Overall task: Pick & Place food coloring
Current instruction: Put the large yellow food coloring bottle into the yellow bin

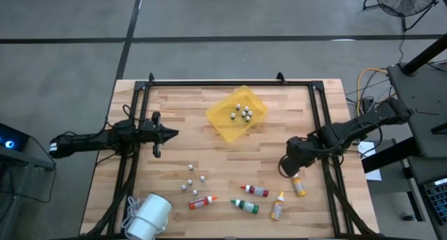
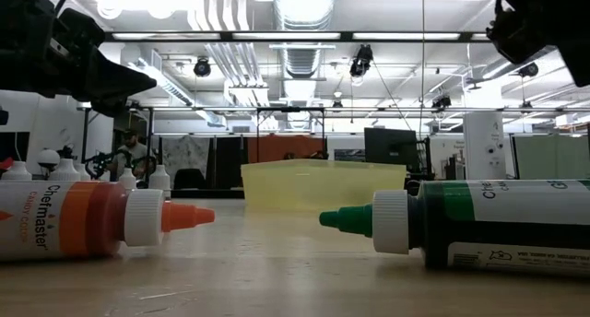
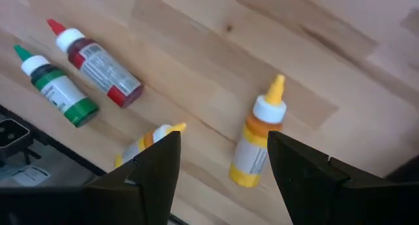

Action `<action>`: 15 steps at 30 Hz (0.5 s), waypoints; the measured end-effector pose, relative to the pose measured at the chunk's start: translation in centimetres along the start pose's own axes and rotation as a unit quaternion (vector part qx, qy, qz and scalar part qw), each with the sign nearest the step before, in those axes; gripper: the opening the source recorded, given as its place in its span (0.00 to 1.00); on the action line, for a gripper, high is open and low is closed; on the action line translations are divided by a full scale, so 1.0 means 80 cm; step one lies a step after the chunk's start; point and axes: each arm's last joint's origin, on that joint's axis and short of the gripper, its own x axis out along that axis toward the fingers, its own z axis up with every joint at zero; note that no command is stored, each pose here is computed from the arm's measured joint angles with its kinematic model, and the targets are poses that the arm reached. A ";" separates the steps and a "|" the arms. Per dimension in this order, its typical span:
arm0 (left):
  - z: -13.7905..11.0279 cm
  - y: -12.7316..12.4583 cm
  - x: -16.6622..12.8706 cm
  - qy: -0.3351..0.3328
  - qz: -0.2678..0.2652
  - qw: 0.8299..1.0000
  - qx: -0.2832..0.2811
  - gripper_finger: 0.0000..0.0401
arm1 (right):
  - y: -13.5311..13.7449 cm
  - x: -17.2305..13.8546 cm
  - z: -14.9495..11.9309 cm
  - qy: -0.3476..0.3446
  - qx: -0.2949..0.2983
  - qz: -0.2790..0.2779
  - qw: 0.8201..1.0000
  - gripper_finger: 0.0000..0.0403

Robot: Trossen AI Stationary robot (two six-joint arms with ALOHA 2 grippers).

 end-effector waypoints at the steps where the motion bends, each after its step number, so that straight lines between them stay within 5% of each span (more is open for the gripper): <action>1: 0.000 0.000 0.000 0.000 0.000 1.000 0.000 0.00 | 0.000 0.003 -0.002 0.002 0.004 -0.006 1.000 0.54; 15: 0.000 0.000 0.000 0.000 0.000 1.000 0.000 0.00 | 0.010 0.061 -0.009 0.037 0.018 -0.117 0.992 0.54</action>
